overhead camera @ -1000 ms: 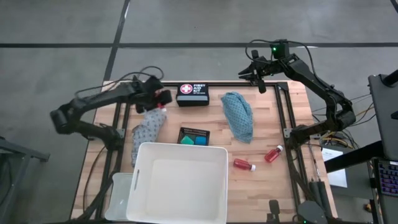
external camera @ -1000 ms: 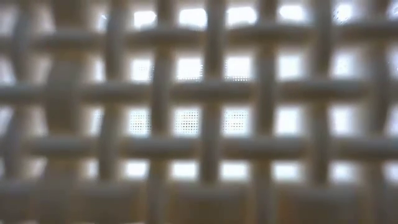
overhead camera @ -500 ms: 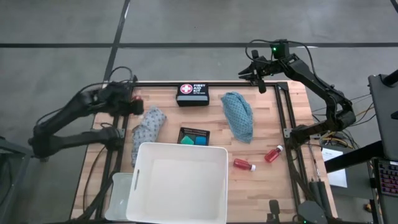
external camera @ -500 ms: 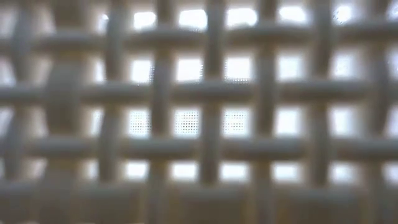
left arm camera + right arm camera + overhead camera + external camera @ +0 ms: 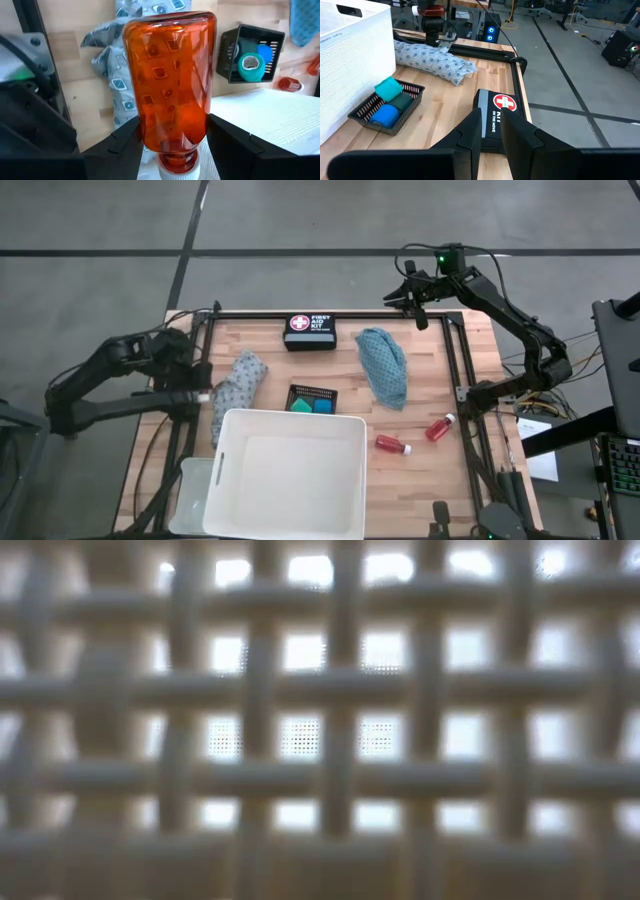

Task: Pick & Place Medicine items
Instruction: Put the top left red medicine bottle into the white bin

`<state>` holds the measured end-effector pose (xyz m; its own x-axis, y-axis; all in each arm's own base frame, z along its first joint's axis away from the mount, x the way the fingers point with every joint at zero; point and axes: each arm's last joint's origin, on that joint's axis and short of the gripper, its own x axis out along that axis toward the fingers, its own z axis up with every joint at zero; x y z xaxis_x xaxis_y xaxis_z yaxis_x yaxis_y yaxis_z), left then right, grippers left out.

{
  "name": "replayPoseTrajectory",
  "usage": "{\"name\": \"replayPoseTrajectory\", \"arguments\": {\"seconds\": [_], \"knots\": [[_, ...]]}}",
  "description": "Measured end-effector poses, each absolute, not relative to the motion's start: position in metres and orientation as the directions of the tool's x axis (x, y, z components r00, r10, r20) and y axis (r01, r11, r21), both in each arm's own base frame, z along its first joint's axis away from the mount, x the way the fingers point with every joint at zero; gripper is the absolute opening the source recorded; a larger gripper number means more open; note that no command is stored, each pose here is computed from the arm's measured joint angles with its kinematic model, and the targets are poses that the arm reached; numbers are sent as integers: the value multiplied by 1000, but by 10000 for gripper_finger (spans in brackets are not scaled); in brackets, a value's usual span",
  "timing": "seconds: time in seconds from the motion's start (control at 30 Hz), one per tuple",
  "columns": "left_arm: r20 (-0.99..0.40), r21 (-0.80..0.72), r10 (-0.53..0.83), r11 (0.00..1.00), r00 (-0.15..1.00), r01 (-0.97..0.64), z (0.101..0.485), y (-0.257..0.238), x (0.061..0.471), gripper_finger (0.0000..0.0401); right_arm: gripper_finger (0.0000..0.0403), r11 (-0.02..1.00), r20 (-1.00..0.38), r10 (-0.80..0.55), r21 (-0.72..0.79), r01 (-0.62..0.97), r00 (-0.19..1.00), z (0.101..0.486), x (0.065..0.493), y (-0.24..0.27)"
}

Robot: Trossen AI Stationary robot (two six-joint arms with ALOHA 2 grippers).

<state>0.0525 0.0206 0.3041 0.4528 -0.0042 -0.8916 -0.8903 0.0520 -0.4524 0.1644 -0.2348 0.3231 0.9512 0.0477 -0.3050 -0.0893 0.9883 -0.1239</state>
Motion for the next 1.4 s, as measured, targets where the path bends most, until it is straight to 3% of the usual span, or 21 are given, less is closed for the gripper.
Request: {"name": "replayPoseTrajectory", "arguments": {"seconds": [0.27,0.47,0.73,0.83,1.03,1.2,1.4], "knots": [[-882,-470,-30,4,470,-883,306,18,53,198,68,988,-305,48,-124,-89,951,323,164,-235],[-881,-473,53,-41,471,-880,307,22,55,198,68,988,-305,48,-124,-89,951,323,164,-235],[-878,-478,38,-30,477,-878,306,23,58,198,68,988,-305,48,-124,-89,951,323,164,-235],[-873,-486,18,19,487,-874,306,22,59,198,68,988,-305,48,-124,-89,951,323,164,-235],[-879,-471,-43,243,476,-848,305,19,56,198,68,988,-305,48,-124,-89,951,323,164,-235],[-875,-483,-148,312,460,-818,303,13,49,198,68,988,-305,47,-124,-89,951,323,164,-235],[-845,-534,-175,340,506,-774,305,7,41,198,68,988,-305,48,-124,-89,951,323,164,-235]]}}
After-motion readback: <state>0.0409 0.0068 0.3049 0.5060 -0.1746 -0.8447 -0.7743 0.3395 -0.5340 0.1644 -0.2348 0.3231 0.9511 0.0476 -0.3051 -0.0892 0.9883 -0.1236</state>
